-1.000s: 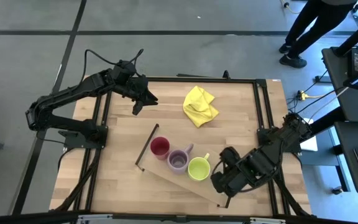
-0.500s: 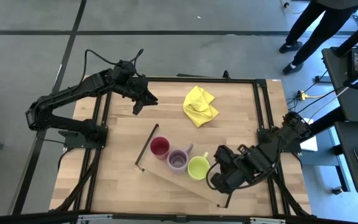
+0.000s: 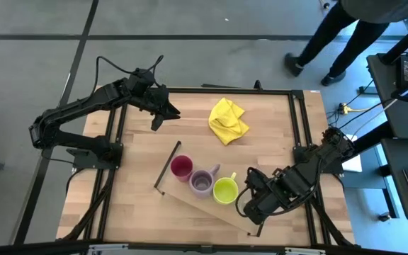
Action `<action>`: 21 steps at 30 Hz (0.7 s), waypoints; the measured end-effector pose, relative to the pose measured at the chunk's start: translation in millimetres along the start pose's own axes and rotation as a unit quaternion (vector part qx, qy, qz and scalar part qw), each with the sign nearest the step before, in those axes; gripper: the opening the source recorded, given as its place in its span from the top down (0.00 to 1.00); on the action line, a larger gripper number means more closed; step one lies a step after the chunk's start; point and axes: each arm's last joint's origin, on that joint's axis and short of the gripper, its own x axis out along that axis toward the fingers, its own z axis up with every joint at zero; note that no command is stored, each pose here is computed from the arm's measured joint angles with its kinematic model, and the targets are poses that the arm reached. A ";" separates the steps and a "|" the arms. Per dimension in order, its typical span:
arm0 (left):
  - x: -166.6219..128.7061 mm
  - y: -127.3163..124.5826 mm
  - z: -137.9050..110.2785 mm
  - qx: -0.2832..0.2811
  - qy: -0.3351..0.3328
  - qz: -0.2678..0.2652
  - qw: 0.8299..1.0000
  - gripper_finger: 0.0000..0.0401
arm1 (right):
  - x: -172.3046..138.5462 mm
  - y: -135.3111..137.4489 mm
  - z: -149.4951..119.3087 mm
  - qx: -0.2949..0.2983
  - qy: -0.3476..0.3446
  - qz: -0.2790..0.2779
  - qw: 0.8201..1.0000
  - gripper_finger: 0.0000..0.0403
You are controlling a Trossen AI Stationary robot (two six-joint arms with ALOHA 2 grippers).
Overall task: Stack small to large cups/mugs on shelf
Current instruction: Put the transparent mug on the shelf
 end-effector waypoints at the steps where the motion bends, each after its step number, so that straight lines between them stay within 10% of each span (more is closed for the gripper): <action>1: 0.0 0.0 0.0 0.004 0.000 0.000 1.000 0.77 | 0.0 0.0 0.1 0.001 -0.005 -0.001 1.000 0.99; 21: 0.0 0.0 0.6 0.015 -0.003 0.000 1.000 0.77 | -0.5 -0.5 1.0 0.003 -0.017 -0.003 1.000 0.82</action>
